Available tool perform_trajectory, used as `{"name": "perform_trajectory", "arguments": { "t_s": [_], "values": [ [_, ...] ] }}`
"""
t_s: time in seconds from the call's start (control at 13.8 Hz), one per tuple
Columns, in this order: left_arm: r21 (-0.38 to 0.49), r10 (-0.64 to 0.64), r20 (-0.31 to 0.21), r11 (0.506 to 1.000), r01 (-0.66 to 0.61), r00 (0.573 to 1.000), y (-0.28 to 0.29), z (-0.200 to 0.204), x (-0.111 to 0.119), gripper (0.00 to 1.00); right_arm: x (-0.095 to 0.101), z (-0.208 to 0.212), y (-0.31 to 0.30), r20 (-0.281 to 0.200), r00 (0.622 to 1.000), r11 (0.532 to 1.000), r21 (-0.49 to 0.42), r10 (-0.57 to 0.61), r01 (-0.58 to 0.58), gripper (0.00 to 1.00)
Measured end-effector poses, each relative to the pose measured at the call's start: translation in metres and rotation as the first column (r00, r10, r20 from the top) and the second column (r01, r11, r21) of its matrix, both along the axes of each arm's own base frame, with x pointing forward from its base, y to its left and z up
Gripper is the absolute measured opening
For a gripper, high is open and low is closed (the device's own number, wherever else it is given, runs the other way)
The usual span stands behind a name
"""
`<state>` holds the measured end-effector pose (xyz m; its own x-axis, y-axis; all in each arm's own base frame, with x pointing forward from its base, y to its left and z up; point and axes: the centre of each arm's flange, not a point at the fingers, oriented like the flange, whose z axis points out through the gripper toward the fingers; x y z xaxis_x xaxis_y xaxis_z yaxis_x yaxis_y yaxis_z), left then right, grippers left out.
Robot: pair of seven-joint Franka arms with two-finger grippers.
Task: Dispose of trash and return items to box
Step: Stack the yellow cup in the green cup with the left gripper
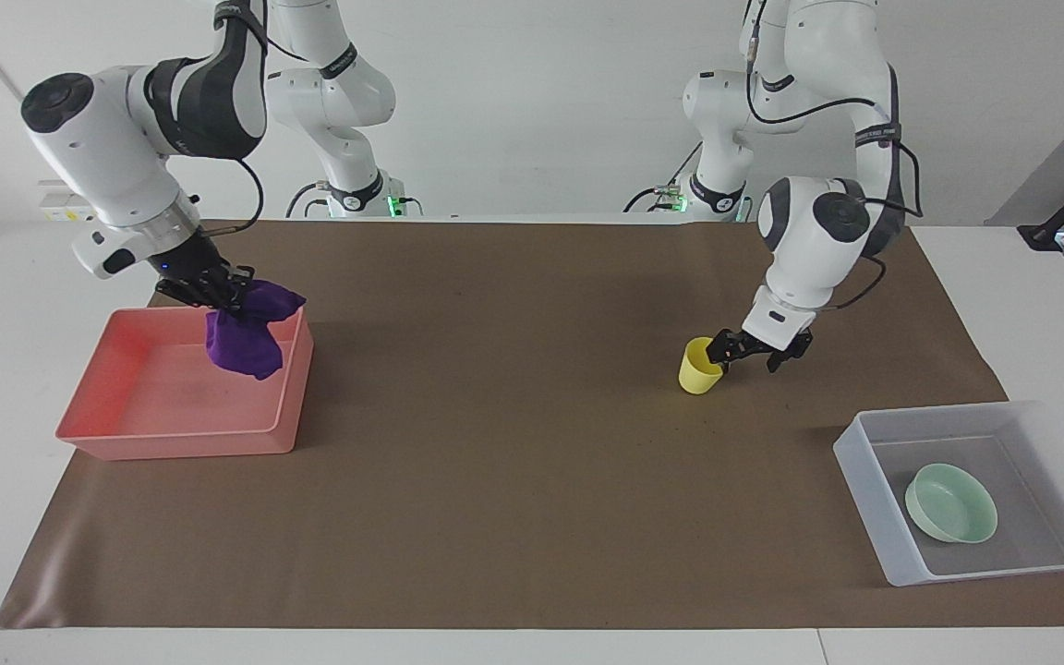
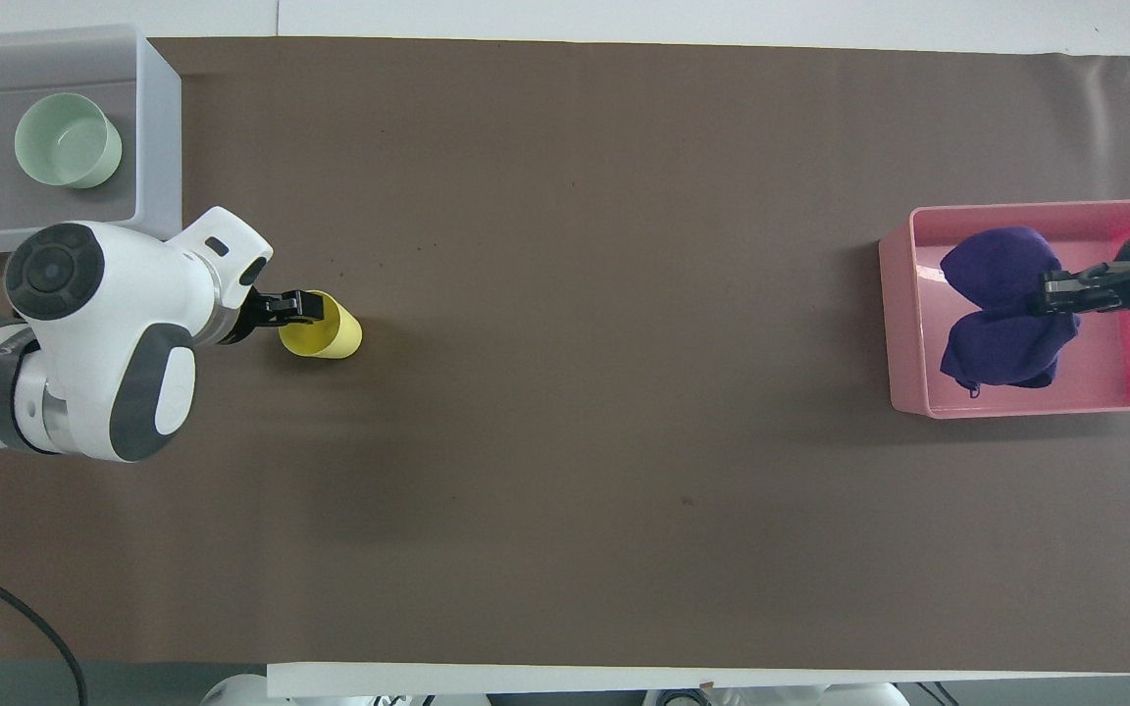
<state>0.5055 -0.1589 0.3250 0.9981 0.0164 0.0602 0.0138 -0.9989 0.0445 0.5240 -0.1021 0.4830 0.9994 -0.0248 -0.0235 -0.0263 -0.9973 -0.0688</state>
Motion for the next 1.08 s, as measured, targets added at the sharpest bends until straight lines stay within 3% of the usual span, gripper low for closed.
{"name": "perform_trajectory", "arguments": {
  "t_s": [0.36,0.43,0.65,0.72,0.87,1.08],
  "values": [
    [-0.009,0.023,0.02,1.0,-0.023,1.0,-0.002,0.004,-0.002,0.08,-0.009,-0.068,-0.044,0.009,1.0,1.0,-0.012,0.007,-0.007,0.07],
    [-0.012,0.028,0.027,1.0,-0.028,0.999,-0.003,0.009,0.001,0.03,-0.005,-0.081,-0.044,0.008,1.0,1.0,-0.016,0.007,-0.007,0.07],
    [-0.009,0.081,0.004,0.997,-0.08,0.997,0.01,0.066,0.035,0.03,0.007,-0.105,-0.04,0.02,1.0,0.999,-0.029,0.018,-0.018,0.14],
    [-0.006,0.121,-0.008,0.993,-0.121,0.993,0.029,0.099,0.058,0.03,0.008,-0.108,-0.038,0.019,1.0,0.999,-0.029,0.021,-0.021,0.25],
    [-0.013,0.223,0.037,0.975,-0.223,0.974,0.093,0.155,0.106,0.03,0.009,-0.107,-0.038,0.021,1.0,0.999,-0.029,0.023,-0.022,0.45],
    [-0.013,0.304,0.112,0.952,-0.305,0.946,0.221,0.15,0.168,0.03,0.012,-0.097,-0.035,0.007,1.0,0.999,-0.024,0.031,-0.03,0.76]
  ]
}}
